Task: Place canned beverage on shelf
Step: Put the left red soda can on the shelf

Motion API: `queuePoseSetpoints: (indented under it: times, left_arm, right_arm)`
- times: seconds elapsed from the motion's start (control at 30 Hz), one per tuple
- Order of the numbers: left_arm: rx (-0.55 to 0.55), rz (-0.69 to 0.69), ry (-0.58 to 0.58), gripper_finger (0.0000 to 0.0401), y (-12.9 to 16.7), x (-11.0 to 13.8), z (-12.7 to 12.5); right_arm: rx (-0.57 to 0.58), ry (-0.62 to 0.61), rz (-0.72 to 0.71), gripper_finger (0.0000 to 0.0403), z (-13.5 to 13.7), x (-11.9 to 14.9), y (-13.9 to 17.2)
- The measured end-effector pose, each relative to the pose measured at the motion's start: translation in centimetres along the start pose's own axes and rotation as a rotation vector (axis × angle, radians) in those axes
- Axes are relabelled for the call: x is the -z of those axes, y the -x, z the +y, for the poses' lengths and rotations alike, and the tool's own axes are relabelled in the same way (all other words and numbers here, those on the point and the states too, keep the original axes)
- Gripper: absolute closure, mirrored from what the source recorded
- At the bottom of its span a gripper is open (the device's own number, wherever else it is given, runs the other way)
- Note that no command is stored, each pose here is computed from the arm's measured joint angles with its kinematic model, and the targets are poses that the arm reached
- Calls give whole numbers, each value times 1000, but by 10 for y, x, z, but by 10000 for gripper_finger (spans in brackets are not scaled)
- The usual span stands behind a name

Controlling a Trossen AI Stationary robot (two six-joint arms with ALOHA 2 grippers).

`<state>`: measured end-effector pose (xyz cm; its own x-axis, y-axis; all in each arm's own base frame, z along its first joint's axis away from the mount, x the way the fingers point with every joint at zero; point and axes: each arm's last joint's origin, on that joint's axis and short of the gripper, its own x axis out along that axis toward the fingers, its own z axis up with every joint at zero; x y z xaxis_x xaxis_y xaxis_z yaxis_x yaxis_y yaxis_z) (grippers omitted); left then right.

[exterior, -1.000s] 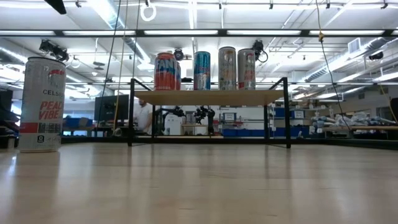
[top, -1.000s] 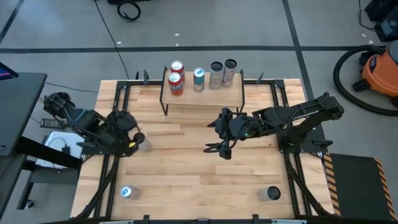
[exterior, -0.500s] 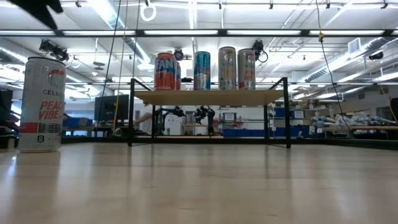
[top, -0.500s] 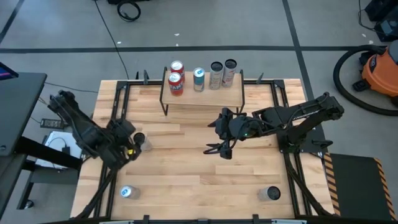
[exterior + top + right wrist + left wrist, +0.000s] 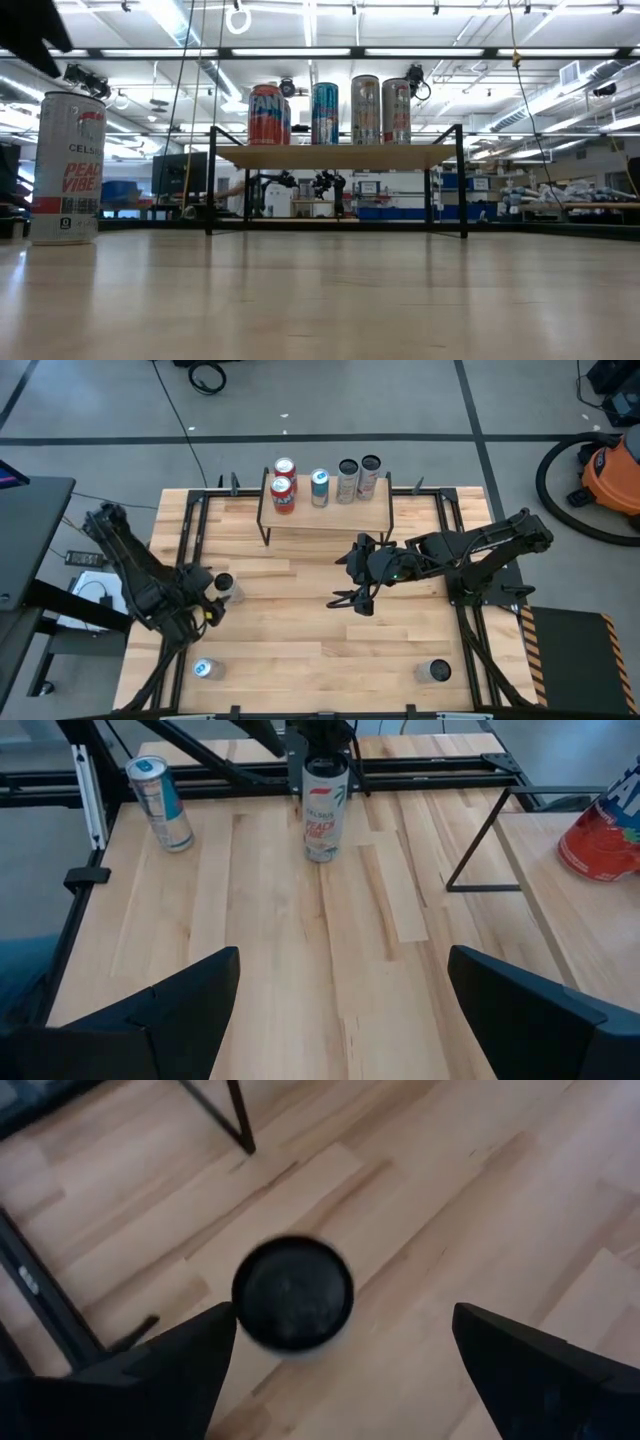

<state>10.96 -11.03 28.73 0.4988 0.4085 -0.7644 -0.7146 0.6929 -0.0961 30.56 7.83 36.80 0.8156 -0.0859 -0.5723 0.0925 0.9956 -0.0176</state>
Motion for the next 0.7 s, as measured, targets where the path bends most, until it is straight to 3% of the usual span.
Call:
queuePoseSetpoints:
  times: [0.4, 0.7]
  left_arm:
    - [-39, 55, 23, 28, 0, 25, -2]
    - [-100, 75, 52, 28, -27, 51, 2]
  right_arm:
    - [8, 7, 27, 34, 1, 19, -17]
    - [2, -1, 1, 34, 1, 19, -19]
